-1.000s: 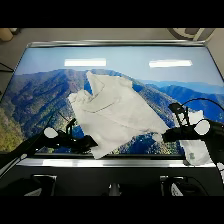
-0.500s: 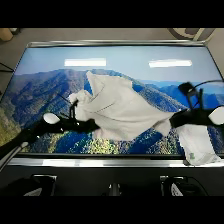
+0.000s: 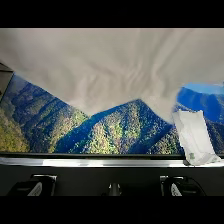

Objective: Fold the shirts.

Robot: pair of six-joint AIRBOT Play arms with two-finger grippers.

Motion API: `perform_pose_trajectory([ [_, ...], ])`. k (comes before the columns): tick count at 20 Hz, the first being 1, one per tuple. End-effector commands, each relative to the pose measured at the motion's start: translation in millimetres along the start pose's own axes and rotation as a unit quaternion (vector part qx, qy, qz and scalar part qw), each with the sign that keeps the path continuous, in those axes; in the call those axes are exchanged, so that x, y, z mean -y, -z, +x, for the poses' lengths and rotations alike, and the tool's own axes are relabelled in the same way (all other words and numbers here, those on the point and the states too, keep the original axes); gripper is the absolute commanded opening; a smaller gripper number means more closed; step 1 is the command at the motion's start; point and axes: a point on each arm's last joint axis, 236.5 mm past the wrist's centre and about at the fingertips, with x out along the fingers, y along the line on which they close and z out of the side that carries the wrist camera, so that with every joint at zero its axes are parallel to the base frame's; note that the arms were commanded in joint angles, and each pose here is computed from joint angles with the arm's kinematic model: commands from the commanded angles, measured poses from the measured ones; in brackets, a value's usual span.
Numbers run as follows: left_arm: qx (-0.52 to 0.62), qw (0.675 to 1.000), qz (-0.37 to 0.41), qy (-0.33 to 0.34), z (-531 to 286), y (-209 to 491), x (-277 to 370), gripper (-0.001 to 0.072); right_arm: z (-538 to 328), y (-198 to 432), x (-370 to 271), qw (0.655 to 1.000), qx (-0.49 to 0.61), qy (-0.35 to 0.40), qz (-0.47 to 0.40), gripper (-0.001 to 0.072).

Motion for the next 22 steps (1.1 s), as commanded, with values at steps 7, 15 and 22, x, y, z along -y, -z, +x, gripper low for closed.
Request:
perform_pose_trajectory([
  [7,-0.105,0.979,0.084,-0.153,-41.2,21.8,-39.9,0.0026,-7.9,-5.5,4.8,1.000,-0.014,-0.005,-0.020,0.0022],
  [15,-0.333,0.907,-0.061,-0.249,-67.7,241.2,-179.1,0.0027,153.3,177.4,-149.7,0.946,-0.209,-0.246,0.035,0.0021],
  [22,-0.437,0.818,-0.184,-0.326,-103.9,425.7,-285.5,0.0027,221.4,320.2,-341.1,0.791,-0.310,-0.432,0.302,0.0022],
])
